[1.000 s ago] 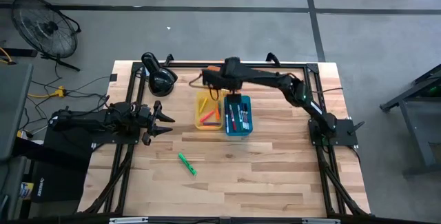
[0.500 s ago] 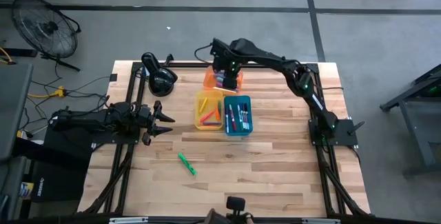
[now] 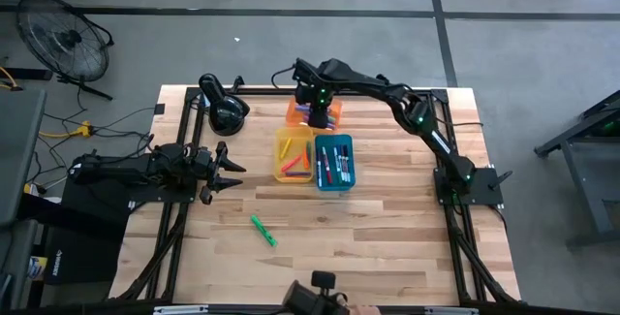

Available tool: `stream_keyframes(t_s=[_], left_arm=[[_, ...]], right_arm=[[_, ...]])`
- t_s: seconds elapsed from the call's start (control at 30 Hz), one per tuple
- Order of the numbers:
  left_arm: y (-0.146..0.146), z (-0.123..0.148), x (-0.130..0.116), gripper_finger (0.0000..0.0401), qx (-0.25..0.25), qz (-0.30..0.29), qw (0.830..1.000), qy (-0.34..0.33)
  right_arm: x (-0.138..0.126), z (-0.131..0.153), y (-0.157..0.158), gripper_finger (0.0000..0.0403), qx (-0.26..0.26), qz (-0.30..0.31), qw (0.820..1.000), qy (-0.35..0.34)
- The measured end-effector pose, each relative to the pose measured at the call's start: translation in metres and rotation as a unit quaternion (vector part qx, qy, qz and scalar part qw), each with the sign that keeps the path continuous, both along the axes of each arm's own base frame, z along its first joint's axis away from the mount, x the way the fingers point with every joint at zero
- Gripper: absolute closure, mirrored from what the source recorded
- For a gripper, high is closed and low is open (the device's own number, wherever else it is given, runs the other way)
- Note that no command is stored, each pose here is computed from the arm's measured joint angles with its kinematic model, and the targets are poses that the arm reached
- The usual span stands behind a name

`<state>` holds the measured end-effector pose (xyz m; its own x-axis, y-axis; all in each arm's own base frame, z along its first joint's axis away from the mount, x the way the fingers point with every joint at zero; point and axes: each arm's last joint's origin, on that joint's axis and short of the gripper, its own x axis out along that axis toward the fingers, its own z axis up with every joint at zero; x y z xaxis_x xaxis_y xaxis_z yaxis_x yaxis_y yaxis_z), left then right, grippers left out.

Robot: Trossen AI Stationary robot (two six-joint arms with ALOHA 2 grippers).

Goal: Pick & Place Markers
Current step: Put the purple highlighter pen into the orange bin, then put the green highlighter pen into the orange bin

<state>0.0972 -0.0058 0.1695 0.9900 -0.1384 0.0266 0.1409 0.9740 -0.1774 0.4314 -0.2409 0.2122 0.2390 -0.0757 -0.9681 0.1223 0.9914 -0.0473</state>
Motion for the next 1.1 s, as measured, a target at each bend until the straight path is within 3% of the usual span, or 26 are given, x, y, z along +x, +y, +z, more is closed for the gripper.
stream_keyframes(t_s=[0.57, 0.8, 1.1], left_arm=[[0.0, 0.0, 0.0, 0.0231, 0.0, 0.0, 1.0, 0.0], [0.0, 0.0, 0.0, 0.0231, 0.0, 0.0, 1.0, 0.0], [0.0, 0.0, 0.0, 0.0231, 0.0, 0.0, 1.0, 0.0]], right_arm=[[0.003, -0.02, -0.009, 0.0347, 0.006, -0.03, 0.999, 0.01], [0.003, -0.021, -0.009, 0.0281, 0.004, -0.033, 0.999, 0.011], [-0.001, -0.014, -0.007, 0.0265, 0.0, -0.047, 0.999, 0.02]])
